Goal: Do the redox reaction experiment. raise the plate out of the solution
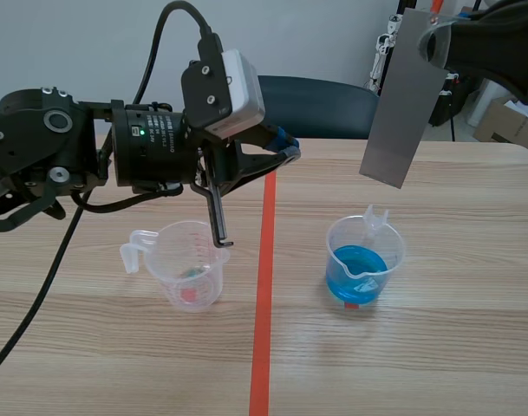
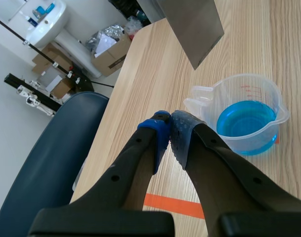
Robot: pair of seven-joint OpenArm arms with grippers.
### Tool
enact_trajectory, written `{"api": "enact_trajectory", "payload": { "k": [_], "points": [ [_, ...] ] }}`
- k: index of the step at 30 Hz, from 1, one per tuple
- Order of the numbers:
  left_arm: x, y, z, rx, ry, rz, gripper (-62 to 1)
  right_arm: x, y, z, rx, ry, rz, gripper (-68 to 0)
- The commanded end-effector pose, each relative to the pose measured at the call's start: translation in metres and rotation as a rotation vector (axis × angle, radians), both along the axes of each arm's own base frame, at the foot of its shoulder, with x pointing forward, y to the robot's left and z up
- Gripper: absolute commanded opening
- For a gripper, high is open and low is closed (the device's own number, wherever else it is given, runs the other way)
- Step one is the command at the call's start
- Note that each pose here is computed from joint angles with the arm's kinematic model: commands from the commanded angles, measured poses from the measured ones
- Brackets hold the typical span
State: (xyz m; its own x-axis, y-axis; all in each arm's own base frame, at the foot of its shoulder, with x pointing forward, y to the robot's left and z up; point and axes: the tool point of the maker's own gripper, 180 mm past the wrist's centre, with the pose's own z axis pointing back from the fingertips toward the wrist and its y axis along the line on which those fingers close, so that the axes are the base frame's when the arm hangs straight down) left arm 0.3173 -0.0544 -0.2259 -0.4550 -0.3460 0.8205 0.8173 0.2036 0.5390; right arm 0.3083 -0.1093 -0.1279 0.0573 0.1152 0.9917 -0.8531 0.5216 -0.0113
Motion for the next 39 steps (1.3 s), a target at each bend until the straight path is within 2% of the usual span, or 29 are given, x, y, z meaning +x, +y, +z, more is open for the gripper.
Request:
{"api": "enact_trajectory", "payload": {
  "k": [1,39],
  "points": [
    [0.0010,-0.0066,0.0103,-0.036,-0.011,-0.010,-56.9,0.0029,0.0016,0.0164,0.042,-0.038,-0.001,-66.9],
    [0.0009,-0.0107,0.0082,-0.030,-0.003,-0.023,-56.9,0.0029,0.0015,0.0162,0.041,-0.037,-0.001,-66.9]
  ]
}}
